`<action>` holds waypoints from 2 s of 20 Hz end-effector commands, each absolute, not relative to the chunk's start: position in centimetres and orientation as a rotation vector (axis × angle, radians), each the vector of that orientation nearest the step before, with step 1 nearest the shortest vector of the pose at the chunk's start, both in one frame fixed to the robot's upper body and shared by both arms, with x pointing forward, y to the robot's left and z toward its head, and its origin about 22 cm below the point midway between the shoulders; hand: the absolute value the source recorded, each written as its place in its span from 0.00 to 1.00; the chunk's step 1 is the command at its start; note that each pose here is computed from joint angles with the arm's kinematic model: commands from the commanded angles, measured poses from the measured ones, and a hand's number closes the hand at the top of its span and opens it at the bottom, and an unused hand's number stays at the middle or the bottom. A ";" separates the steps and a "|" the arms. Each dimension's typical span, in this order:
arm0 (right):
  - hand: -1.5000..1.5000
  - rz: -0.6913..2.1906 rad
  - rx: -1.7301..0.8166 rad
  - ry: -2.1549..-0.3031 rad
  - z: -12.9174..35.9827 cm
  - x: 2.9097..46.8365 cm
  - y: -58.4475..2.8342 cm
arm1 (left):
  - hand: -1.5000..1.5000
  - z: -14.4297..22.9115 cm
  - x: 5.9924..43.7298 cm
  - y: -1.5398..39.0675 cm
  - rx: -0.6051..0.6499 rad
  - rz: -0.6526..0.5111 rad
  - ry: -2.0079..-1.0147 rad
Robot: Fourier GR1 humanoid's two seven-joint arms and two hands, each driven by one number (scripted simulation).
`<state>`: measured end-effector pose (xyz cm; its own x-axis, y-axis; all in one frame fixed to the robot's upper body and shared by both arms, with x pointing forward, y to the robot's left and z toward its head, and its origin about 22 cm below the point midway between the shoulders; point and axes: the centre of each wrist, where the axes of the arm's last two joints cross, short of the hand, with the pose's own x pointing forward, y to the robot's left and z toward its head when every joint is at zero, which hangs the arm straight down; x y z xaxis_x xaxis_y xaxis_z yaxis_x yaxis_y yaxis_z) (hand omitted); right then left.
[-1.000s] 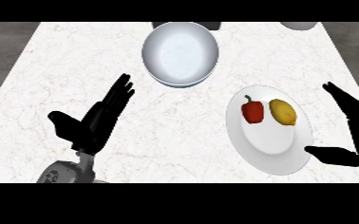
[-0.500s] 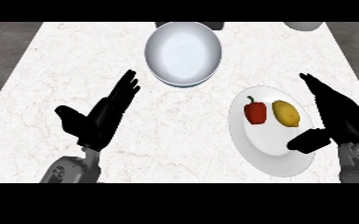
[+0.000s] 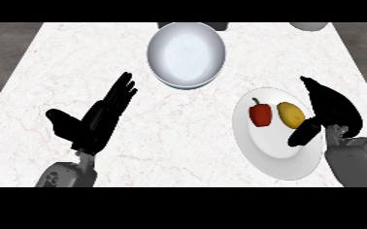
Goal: Pick the lemon from the plate and place it in the bowl
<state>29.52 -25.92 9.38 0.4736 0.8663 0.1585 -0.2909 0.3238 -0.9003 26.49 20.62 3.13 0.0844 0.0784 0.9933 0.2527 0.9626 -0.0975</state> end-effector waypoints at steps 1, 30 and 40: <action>0.00 0.845 -0.932 -0.639 7.5 30.4 -26.8 | 0.50 1.7 27.0 22.1 -0.261 -0.122 -1.473; 0.00 0.886 -0.961 -0.626 0.5 30.3 -27.4 | 0.50 3.1 26.1 18.8 -0.263 -0.110 -1.477; 1.00 0.844 -0.952 -0.714 -2.3 30.7 -29.3 | 0.50 1.4 25.9 20.4 -0.269 -0.139 -1.482</action>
<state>30.77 -28.03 -0.56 0.5020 0.8580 0.1087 -0.3198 0.3008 -0.8985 26.51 20.35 2.89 0.0886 0.0817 0.9927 0.2561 0.9613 -0.1019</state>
